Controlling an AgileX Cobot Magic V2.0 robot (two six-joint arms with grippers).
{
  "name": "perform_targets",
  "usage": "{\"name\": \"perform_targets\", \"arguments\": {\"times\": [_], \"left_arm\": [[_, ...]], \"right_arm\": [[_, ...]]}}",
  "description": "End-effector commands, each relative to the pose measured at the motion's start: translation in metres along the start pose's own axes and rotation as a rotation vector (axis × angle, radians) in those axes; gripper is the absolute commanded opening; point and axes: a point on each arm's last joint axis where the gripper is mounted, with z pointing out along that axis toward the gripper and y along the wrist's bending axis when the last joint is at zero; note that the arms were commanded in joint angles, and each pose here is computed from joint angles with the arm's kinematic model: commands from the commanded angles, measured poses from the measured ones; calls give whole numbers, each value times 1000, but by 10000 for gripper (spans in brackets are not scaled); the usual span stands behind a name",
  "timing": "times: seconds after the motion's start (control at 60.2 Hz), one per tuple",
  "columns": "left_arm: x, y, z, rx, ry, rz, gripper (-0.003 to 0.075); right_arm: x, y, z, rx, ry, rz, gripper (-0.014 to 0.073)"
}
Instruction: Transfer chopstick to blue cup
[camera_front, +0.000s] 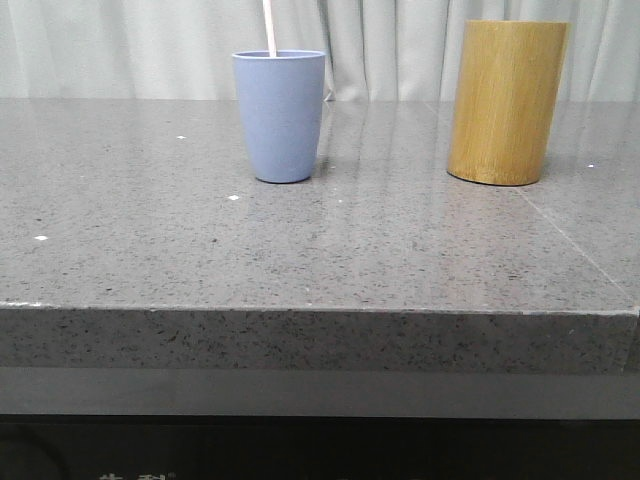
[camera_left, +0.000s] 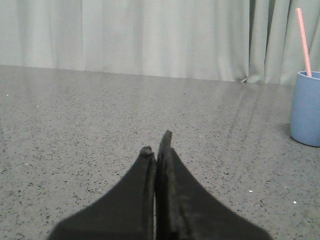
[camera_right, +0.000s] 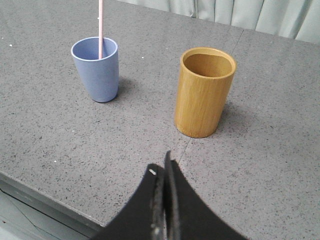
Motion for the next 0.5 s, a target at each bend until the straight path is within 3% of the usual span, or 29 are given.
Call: {"name": "perform_targets", "arguments": {"times": [0.0,0.482], "left_arm": [[-6,1,-2,-7,-101,-11,-19],[-8,1,-2,-7,-119,14,-19]], "right_arm": [[-13,-1,-4,13,-92,5,-68],[-13,-1,-4,13,-92,5,-68]]}}
